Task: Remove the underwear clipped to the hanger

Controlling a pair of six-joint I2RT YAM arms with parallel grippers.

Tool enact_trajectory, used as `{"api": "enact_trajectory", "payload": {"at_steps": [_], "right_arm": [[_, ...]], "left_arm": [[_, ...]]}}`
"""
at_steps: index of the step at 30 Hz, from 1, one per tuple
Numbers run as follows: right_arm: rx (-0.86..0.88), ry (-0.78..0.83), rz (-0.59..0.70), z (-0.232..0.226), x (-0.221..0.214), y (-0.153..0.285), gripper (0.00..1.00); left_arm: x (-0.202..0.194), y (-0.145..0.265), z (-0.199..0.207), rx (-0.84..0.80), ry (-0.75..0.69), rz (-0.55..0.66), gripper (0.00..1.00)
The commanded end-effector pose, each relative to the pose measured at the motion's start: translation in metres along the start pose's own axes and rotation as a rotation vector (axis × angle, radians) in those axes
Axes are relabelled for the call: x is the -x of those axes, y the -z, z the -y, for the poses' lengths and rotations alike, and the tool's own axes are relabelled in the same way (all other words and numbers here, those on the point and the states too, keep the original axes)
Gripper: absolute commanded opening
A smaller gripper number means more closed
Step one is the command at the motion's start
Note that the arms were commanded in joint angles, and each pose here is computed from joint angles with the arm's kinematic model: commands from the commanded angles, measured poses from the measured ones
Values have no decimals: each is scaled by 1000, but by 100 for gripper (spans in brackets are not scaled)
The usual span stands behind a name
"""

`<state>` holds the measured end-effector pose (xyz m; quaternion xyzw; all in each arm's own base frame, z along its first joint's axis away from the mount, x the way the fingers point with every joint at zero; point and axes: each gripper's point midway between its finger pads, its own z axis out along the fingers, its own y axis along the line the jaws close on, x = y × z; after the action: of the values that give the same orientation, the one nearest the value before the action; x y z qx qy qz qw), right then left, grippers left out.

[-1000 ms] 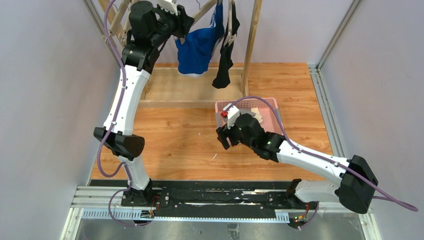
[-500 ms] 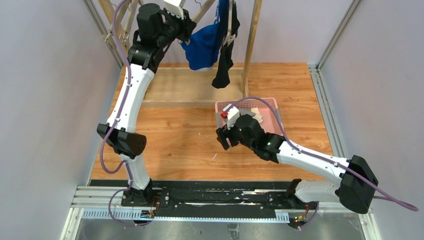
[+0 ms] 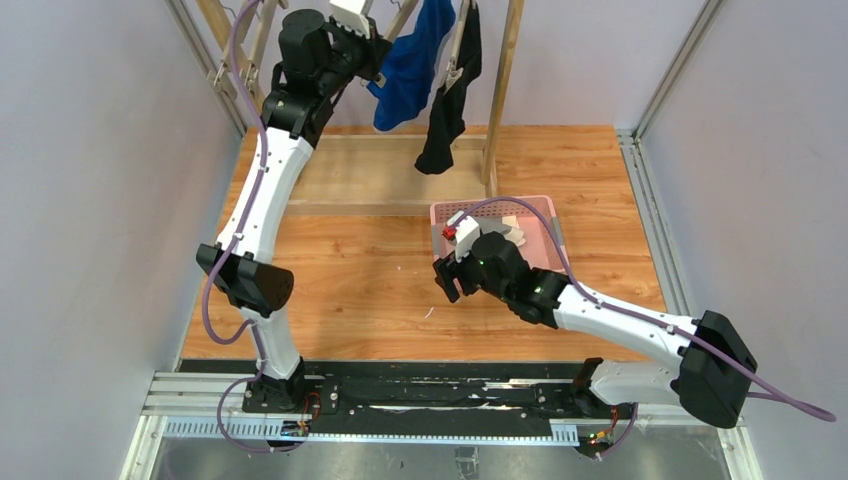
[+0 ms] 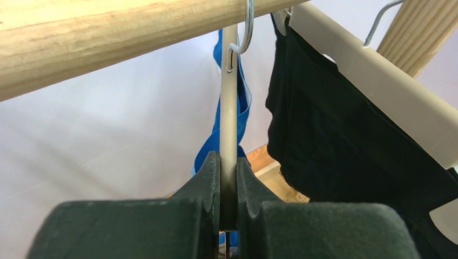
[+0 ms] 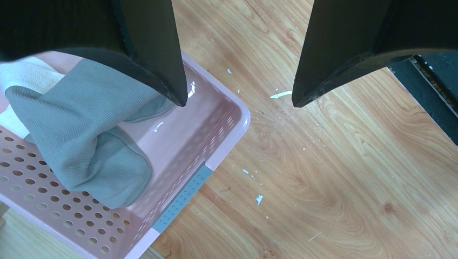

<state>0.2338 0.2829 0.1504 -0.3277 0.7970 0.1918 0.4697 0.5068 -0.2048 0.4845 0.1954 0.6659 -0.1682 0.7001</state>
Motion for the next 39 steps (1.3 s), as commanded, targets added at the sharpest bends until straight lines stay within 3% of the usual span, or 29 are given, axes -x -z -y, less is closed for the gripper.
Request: {"api": "enact_trajectory", "payload": {"at_steps": [1,13,21,33,39], "right_arm": [[12,7,26,-7,4,-1,73],[23,4,10,-10,-2,-7,73],[29,-5,13,-11,-4,-6,73],[33,4,32,-12,3,-4,73],[-33,46,50,2,19,3,78]], "left_arm": [[41,17,-7,67,-29,103,0],[87,54,-18,153,-81,201,0],[88,74,-15,158,-103,195,0],[3,104,-12,158,-145,-20,0],[-49,152,-14,216,-151,-144,0]]}}
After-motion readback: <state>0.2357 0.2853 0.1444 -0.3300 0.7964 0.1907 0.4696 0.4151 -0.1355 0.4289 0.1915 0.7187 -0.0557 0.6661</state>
